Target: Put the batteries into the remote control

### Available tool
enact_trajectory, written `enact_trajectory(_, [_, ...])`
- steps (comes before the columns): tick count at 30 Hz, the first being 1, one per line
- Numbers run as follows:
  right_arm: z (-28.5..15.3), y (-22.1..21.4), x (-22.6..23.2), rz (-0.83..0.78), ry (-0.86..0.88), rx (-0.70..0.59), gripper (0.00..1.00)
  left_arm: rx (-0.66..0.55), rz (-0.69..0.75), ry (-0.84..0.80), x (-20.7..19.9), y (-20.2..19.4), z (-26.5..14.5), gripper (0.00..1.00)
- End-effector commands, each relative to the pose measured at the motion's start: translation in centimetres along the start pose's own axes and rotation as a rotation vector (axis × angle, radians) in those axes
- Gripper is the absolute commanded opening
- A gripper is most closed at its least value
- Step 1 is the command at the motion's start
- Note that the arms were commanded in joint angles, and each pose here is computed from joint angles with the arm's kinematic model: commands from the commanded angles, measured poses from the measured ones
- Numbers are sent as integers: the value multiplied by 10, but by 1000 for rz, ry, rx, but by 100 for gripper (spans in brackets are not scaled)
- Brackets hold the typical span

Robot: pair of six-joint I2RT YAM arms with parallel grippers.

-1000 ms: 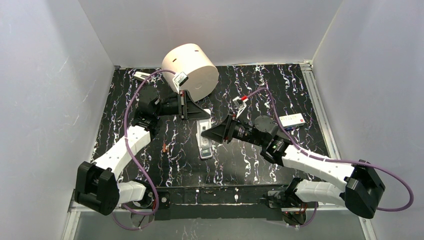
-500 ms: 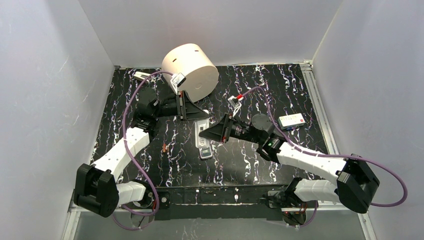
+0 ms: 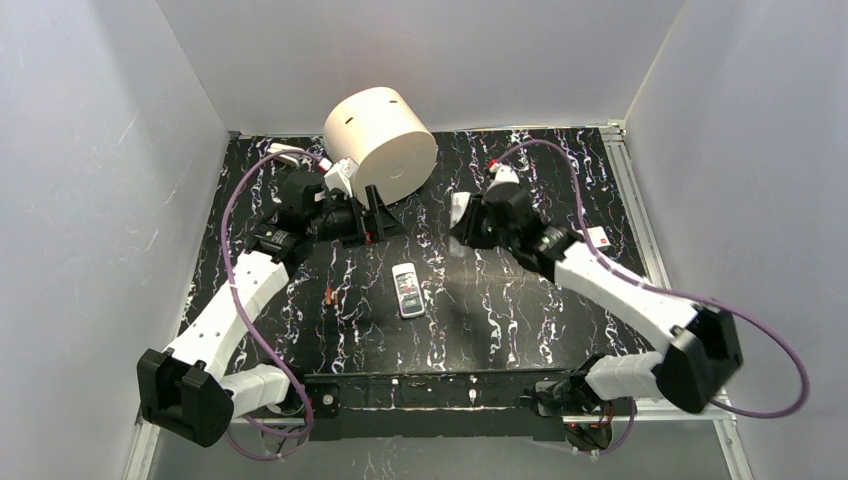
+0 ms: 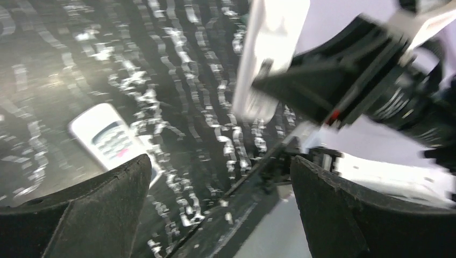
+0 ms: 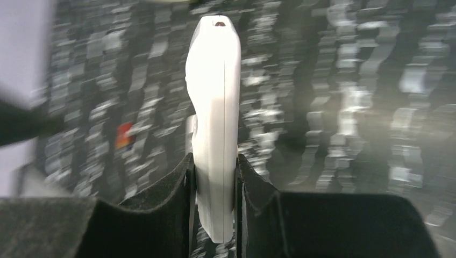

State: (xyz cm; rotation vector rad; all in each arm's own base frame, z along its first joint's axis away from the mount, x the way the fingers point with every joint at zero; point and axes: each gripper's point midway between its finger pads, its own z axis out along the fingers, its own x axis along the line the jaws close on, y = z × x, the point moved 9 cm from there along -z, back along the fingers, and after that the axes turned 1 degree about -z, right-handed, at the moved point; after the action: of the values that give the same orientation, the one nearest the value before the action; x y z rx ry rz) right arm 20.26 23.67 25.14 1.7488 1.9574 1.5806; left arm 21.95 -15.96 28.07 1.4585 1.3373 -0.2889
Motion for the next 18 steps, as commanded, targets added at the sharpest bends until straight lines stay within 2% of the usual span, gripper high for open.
enact_trajectory(1, [8,5,-78,-246,-628,177,1,95,39,345,32,-16,-18,98])
enact_trajectory(4, [19,12,-107,-421,-938,280,1,103,21,344,35,-22,-18,98])
enact_trajectory(8, [33,20,-124,-568,-1166,318,1,99,7,314,35,-27,-18,98])
enact_trajectory(11, [41,18,-132,-617,-1214,323,1,102,0,297,35,-30,-17,98])
enact_trajectory(18, [63,0,-154,-683,-1286,422,3,135,0,271,35,-31,-15,98])
